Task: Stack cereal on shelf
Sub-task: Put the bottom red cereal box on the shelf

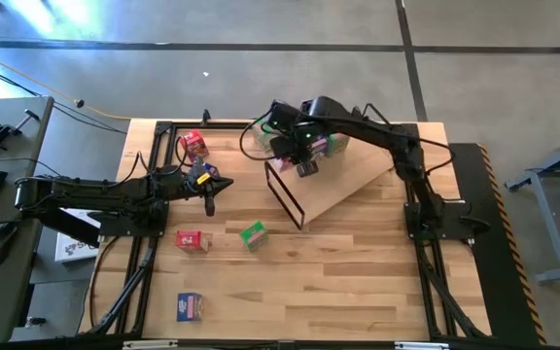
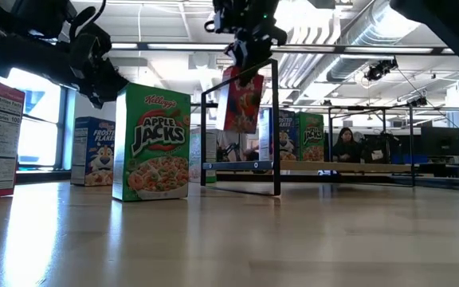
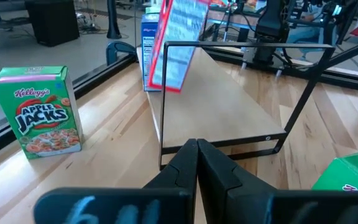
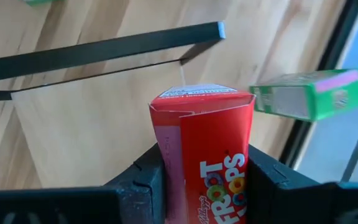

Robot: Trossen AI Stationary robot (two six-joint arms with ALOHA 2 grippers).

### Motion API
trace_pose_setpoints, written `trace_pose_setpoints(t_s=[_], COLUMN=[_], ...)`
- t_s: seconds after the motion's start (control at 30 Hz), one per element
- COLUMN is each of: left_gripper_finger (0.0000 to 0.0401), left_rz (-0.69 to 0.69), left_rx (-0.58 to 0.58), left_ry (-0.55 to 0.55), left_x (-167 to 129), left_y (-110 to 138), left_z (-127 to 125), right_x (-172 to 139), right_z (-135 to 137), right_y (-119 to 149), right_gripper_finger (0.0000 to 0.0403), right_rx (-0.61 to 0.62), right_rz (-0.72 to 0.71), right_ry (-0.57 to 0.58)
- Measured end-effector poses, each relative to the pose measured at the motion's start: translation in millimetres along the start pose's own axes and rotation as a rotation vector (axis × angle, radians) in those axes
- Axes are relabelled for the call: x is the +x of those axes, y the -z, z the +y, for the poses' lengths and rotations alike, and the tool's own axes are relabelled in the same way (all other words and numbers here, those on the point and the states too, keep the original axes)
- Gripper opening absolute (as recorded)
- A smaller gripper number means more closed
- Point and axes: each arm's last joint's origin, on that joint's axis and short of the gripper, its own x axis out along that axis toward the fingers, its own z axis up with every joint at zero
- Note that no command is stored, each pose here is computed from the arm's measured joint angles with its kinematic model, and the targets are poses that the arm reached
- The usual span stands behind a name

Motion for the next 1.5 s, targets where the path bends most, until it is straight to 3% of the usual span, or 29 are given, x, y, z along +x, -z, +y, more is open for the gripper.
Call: trace_pose_setpoints(t_s=[0.23,0.47,0.97,1.5], left_gripper_finger=[0.0000,0.0000,0.0000,0.0000], left_rz=[0.002,0.002,0.003,0.003], left_rx=[0.000,0.001,0.002,0.002], left_ry=[0.018,0.019,0.023,0.028], left_x=[0.0,0.0,0.0,0.0], left_y=[0.1,0.1,0.1,0.1], left_z=[-0.6,-0.6,-0.7,-0.9], right_x=[32.9,43.0,43.1,43.0], right_z=[-3.5,-5.1,-4.6,-5.0], right_y=[-2.8,-4.1,-4.1,-3.8], right_gripper_finger=[0.0124,0.0124,0.0167,0.0170], right_rx=[-0.018,-0.019,0.009,0.007], right_rz=[0.053,0.078,0.081,0.084], right_ry=[-0.057,-0.047,-0.049,-0.044])
